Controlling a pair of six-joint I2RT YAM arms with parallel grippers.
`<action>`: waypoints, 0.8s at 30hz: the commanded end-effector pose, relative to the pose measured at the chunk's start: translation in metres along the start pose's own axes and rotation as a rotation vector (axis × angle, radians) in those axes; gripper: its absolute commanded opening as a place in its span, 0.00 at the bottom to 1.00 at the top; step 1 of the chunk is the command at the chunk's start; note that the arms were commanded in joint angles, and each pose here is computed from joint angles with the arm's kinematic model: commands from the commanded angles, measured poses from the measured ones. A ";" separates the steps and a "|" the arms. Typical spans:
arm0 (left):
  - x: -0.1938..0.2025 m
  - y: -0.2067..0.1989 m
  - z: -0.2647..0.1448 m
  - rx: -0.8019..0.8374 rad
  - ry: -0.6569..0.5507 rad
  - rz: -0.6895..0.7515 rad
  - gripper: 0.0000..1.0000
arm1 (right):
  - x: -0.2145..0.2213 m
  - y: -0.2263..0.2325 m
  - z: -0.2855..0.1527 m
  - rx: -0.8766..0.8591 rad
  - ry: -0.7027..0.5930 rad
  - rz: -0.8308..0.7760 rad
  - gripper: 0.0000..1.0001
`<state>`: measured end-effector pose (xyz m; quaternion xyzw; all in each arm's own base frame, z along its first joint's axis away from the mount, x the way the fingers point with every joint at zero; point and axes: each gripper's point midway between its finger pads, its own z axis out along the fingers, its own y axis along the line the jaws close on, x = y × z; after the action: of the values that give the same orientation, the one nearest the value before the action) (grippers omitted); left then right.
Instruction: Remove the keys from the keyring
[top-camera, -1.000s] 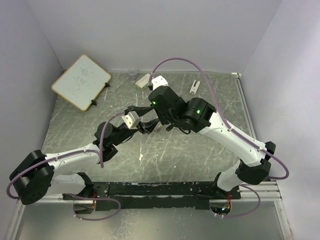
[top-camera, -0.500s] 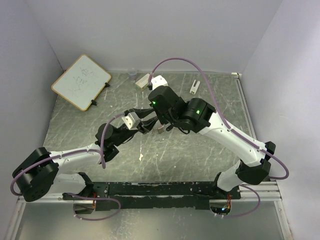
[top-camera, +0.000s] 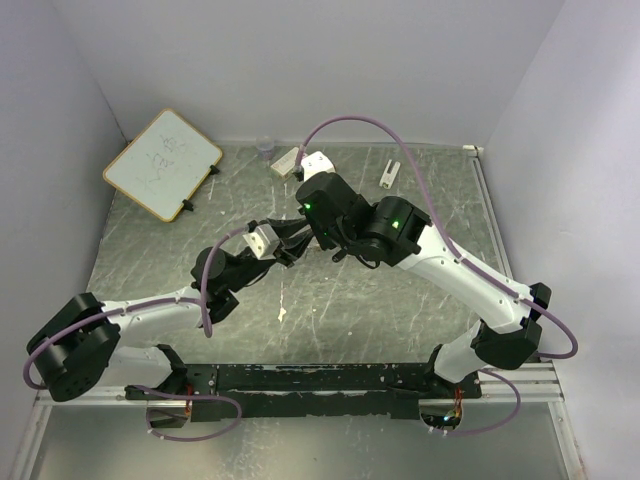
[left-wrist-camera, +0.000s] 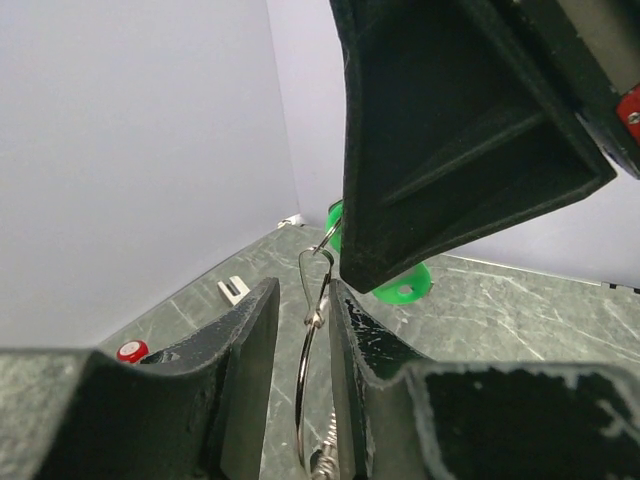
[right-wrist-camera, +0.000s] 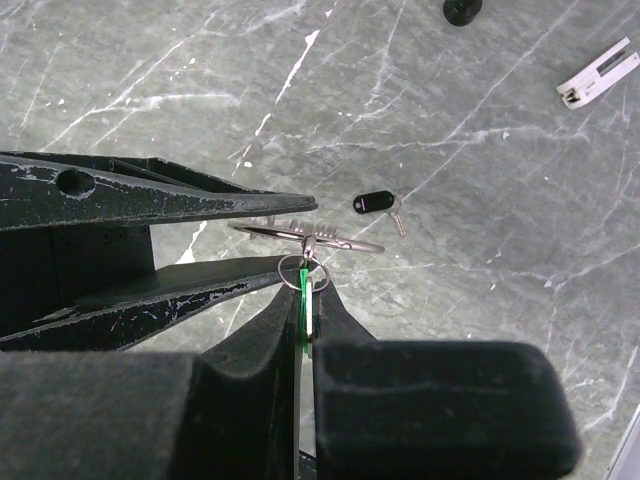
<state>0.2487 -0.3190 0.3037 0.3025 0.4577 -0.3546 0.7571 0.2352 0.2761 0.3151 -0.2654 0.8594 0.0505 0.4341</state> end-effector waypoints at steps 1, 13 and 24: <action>-0.009 0.003 0.002 -0.006 -0.049 0.011 0.37 | -0.009 0.002 -0.004 -0.013 -0.033 0.004 0.00; -0.008 -0.002 0.004 0.022 -0.044 0.019 0.26 | -0.009 0.002 -0.004 -0.011 -0.033 0.003 0.00; -0.007 -0.004 0.002 0.035 -0.049 0.031 0.07 | -0.008 0.000 -0.003 -0.003 -0.035 0.004 0.00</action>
<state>0.2485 -0.3217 0.3017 0.3086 0.4529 -0.3550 0.7574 0.2358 0.2768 0.3159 -0.2666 0.8580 0.0509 0.4360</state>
